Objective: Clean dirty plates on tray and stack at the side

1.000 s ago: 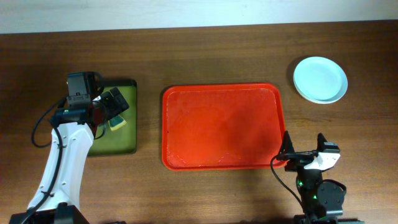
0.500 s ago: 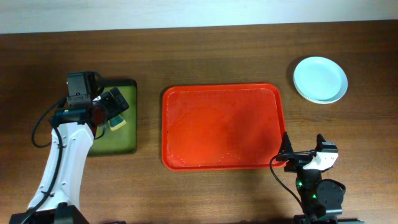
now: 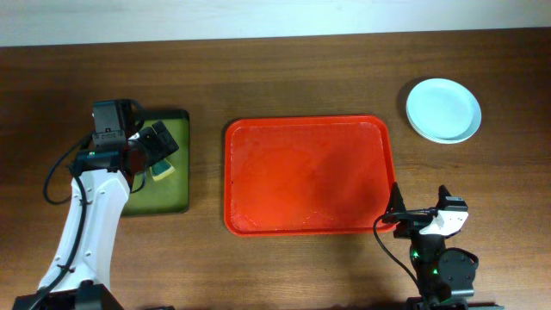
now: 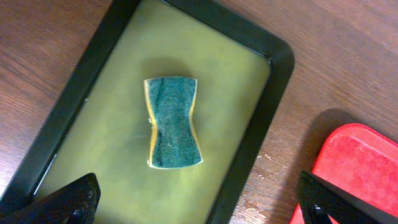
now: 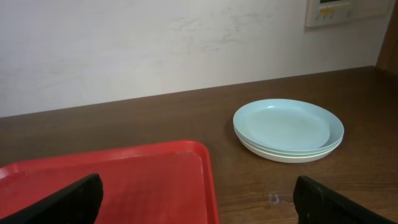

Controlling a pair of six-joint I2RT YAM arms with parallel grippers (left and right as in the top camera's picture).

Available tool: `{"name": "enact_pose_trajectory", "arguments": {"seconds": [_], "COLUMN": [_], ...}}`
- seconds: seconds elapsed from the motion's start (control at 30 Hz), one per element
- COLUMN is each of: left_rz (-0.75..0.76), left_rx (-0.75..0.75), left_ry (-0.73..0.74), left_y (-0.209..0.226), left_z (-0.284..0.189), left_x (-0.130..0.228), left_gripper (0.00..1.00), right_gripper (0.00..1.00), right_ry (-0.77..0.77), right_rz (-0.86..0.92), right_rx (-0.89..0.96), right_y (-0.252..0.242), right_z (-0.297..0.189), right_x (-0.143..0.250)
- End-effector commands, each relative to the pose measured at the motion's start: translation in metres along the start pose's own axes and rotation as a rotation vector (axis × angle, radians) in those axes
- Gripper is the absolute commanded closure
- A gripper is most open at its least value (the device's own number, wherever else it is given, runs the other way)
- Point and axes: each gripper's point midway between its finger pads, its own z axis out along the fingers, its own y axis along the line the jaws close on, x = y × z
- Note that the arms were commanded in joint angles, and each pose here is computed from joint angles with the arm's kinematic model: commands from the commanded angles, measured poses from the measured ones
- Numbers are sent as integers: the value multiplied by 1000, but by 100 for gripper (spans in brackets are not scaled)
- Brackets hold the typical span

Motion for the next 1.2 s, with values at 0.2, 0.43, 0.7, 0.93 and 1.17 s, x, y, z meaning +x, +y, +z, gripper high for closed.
{"name": "enact_pose_trajectory", "arguments": {"seconds": [0.2,0.43,0.7,0.93,1.17], "left_rz": [-8,125,257,415,403], "left_rx": [-60,17,158,251,269], "left_ry": [-124,-398,-608,-765,-862], "left_y": [23,44,38,20,21], "left_z": [-50,-120,-136,-125,-108], "left_x": [1,38,69,85,88], "left_gripper": [1,1,1,1,1], "right_gripper": [2,2,1,2,1], "right_ry": [1,1,1,1,1], "right_rz": [-6,-6,-6,-6,-6], "right_rx": [10,10,10,10,10], "right_y": [-2,-2,-2,-2,-2], "right_z": [0,0,0,0,0], "right_x": [2,2,2,2,2]}}
